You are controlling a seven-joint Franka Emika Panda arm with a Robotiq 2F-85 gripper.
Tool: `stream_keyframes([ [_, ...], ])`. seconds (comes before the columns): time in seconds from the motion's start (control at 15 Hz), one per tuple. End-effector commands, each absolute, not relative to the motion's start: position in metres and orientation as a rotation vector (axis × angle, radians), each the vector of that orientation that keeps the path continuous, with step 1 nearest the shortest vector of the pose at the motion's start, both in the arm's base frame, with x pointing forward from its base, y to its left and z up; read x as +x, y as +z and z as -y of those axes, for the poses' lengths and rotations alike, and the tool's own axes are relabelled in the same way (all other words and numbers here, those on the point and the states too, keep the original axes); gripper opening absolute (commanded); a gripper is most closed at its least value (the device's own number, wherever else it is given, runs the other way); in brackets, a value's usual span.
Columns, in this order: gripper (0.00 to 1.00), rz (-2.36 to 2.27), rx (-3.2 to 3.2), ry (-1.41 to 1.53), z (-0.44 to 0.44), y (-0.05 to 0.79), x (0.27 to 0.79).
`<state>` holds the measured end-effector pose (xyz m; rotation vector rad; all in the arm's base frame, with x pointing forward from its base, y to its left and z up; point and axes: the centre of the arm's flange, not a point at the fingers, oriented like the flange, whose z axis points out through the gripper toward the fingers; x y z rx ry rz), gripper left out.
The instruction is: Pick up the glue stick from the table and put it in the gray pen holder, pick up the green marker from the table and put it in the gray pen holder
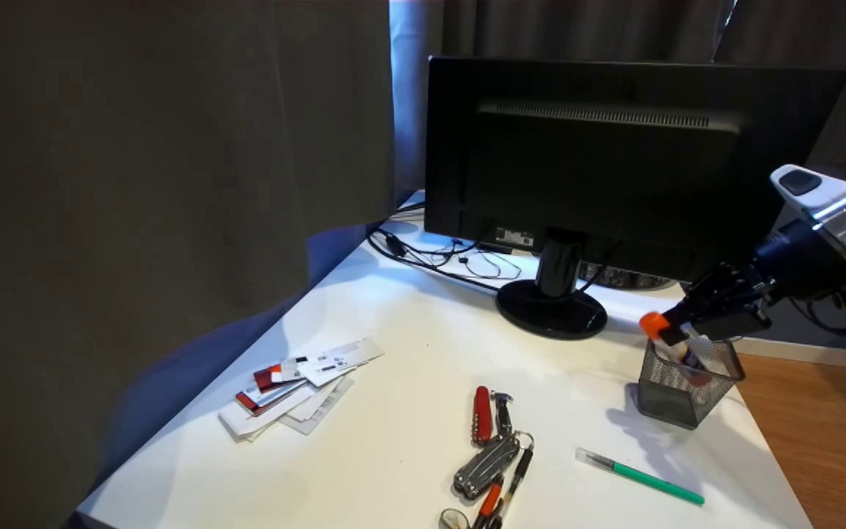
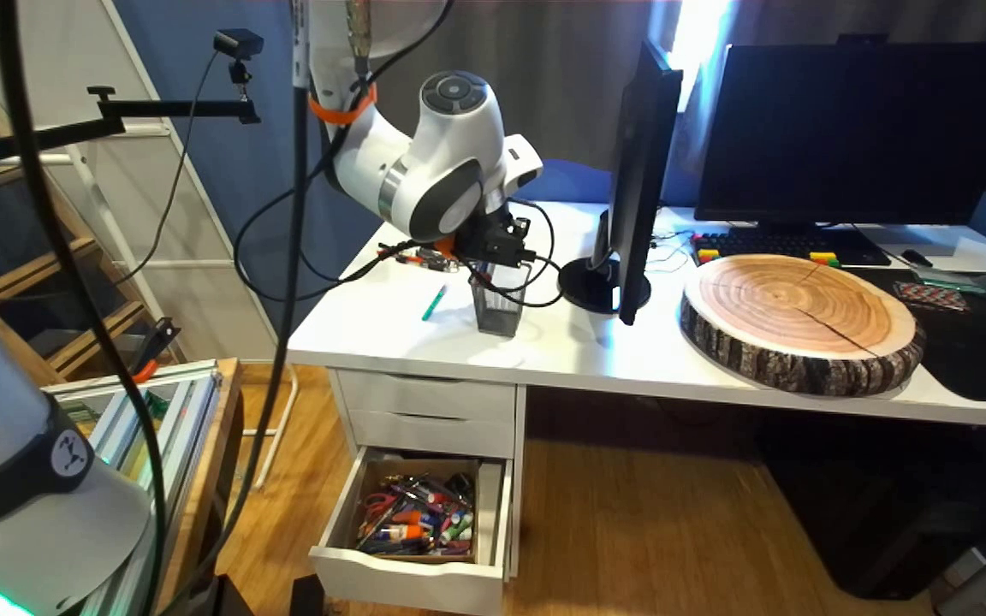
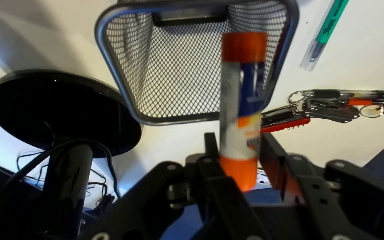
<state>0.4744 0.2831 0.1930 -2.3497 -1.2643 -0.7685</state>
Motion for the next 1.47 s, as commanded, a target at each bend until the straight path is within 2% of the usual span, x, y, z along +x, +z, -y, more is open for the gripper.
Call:
stream_keyframes([
  [0.0, 0.71, 1.249, -2.337, -0.799, -0.286, 0.193, 0.477],
  [0.27, 0.98, 1.246, -2.331, -0.815, -0.286, 0.198, 0.477],
  [0.33, 1.0, 1.243, -2.328, -0.821, -0.286, 0.199, 0.477],
  [0.87, 1.0, 1.258, -2.321, -0.779, -0.347, 0.241, 0.458],
  [1.4, 1.0, 1.506, -2.403, -0.47, -0.43, 0.215, 0.434],
])
